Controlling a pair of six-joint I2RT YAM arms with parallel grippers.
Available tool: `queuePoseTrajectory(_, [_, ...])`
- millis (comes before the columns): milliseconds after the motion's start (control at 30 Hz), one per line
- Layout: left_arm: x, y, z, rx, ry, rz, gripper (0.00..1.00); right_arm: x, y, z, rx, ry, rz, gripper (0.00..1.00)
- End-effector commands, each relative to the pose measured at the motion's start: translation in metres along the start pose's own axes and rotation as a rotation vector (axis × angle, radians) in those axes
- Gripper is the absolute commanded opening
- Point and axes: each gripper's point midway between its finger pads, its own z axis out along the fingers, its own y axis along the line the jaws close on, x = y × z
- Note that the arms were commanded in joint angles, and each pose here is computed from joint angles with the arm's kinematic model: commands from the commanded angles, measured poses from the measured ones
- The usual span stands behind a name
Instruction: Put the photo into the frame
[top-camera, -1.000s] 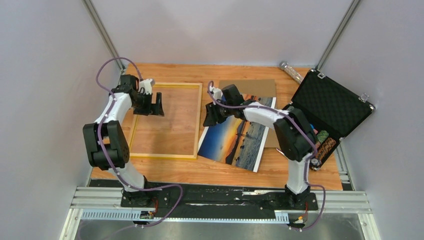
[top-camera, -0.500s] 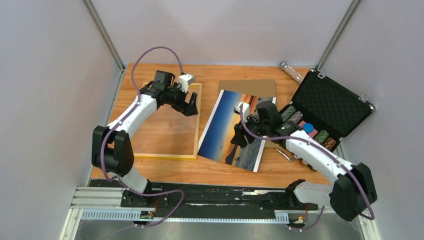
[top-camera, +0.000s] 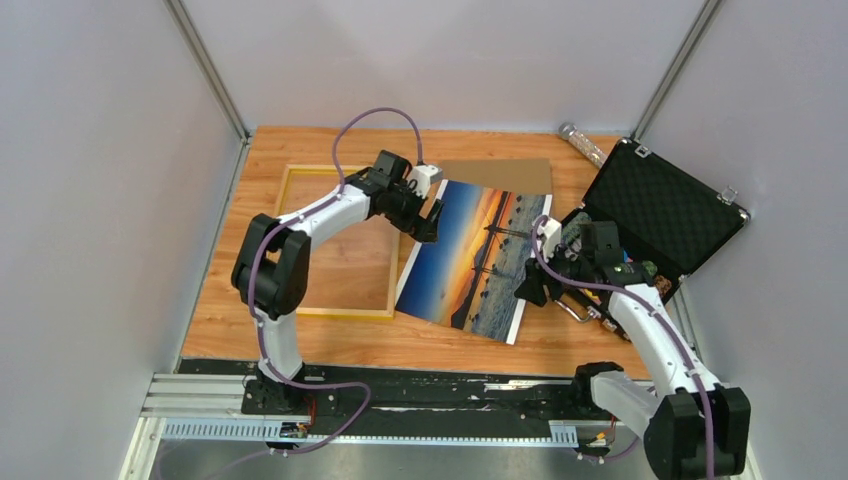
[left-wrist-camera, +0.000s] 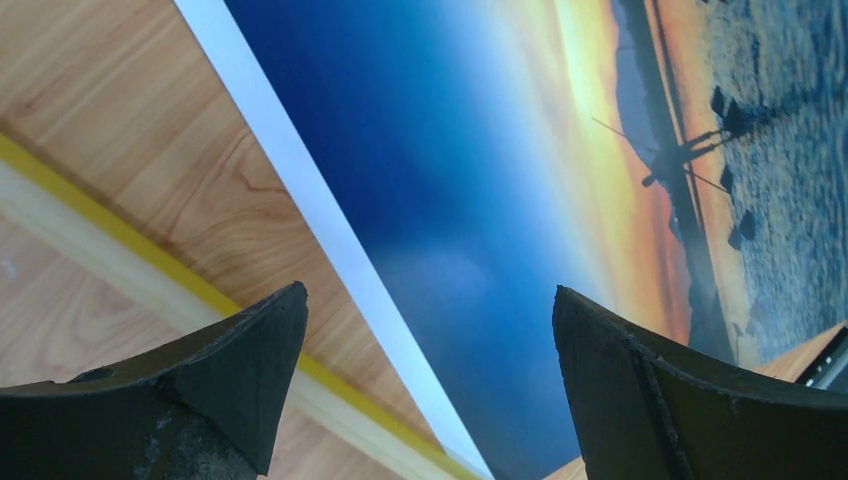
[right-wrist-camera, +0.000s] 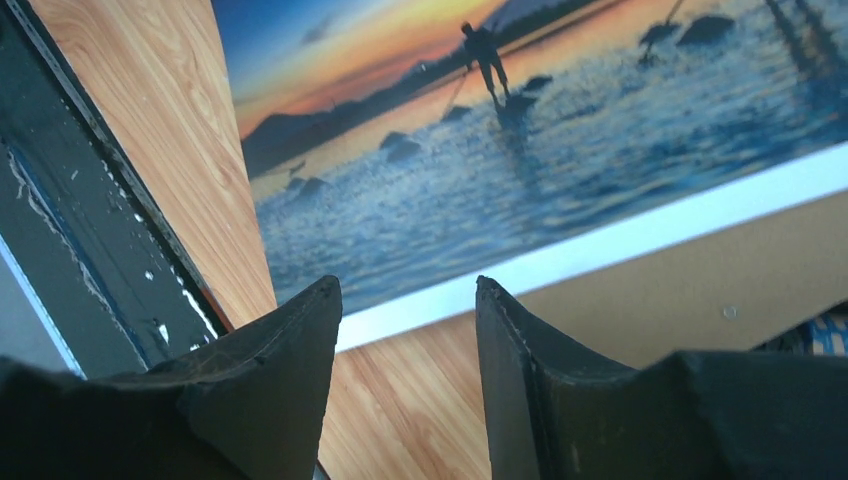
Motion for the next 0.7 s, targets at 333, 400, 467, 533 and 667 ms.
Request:
queuePoseTrajectory(333, [0.0, 0.017, 0.041, -0.057, 0.081, -0.133, 1.0, 0.046, 0.011, -0.006, -0.227, 0.145, 0.058, 0.55])
queuePoseTrajectory(400, [0.002, 0.019, 0.043, -0.064, 0.088, -0.134, 1.0, 0.049, 0.012, -0.004, -0.244, 0.156, 0.083, 0.61])
queuePoseTrajectory(467, [0.003, 0.02, 0.044, -0.07, 0.088, -0.133, 1.0, 0.051, 0.01, -0.003, -0.242, 0.167, 0.096, 0.65])
queuePoseTrajectory(533, [0.003, 0.021, 0.044, -0.073, 0.087, -0.134, 1.0, 0.053, 0.007, -0.003, -0.235, 0.173, 0.102, 0.66])
queuePoseTrajectory(667, [0.004, 0.022, 0.046, -0.075, 0.089, -0.138, 1.0, 0.058, 0.003, -0.001, -0.225, 0.193, 0.114, 0.67])
